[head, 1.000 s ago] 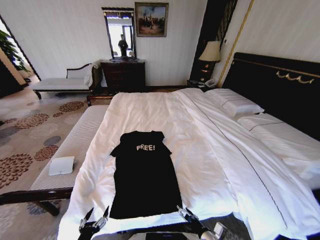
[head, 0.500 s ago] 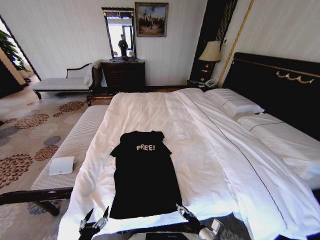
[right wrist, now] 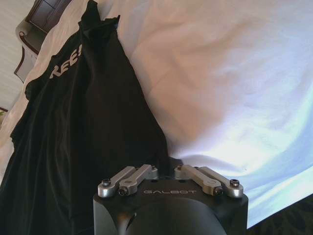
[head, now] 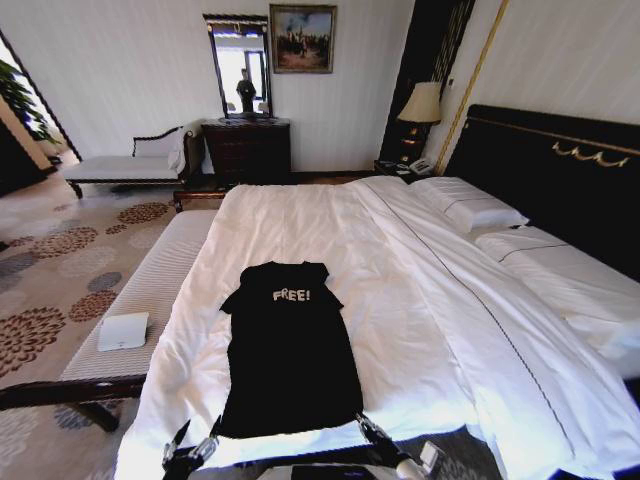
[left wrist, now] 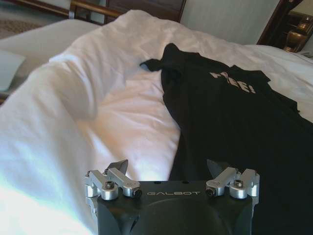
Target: Fold the clothes on the bed.
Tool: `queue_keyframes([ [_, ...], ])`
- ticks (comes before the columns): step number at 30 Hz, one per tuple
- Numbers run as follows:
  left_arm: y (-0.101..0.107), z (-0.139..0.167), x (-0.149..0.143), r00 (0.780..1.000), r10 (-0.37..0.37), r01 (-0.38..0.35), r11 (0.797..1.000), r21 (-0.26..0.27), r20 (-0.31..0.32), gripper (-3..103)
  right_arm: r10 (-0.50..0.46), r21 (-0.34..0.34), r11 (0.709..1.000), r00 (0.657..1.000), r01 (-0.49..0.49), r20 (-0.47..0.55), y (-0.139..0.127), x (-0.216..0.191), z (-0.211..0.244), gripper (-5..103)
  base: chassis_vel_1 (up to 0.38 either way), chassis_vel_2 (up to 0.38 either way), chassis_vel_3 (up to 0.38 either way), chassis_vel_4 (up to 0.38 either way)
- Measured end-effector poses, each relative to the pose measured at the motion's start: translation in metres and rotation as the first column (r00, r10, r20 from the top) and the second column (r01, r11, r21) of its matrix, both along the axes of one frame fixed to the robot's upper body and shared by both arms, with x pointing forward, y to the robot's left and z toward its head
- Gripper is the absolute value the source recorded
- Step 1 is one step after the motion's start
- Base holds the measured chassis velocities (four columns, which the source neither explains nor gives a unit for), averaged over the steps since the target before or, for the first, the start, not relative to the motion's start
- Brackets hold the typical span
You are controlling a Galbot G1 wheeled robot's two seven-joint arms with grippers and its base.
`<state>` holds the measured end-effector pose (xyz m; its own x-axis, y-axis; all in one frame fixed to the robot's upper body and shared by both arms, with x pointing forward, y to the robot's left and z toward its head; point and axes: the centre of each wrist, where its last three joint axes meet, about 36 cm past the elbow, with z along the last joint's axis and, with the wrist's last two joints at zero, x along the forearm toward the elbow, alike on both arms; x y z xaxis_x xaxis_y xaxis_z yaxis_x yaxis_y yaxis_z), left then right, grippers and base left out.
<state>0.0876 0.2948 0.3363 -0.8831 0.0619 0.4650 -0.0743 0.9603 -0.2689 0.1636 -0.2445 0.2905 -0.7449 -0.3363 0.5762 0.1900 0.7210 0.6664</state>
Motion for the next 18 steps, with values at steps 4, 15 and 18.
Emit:
queue_keyframes([
  [4,-0.008,0.0,-0.007,0.999,-0.027,0.026,0.999,-0.022,-0.038,93,-0.002,-0.009,1.0,1.0,0.002,0.002,0.0,-0.001,0.0,1,0.0,0.0,0.0,0.0],
  [15,-0.018,-0.006,-0.005,0.997,-0.016,0.01,0.997,-0.078,-0.076,94,-0.015,-0.011,1.0,1.0,0.015,0.008,0.004,-0.002,-0.001,0,0.0,0.0,0.0,0.0],
  [18,-0.017,-0.01,-0.001,0.996,0.0,-0.008,0.996,-0.089,-0.085,98,-0.02,-0.012,1.0,1.0,0.021,0.01,0.006,-0.003,-0.002,0,0.0,0.0,0.0,0.0],
])
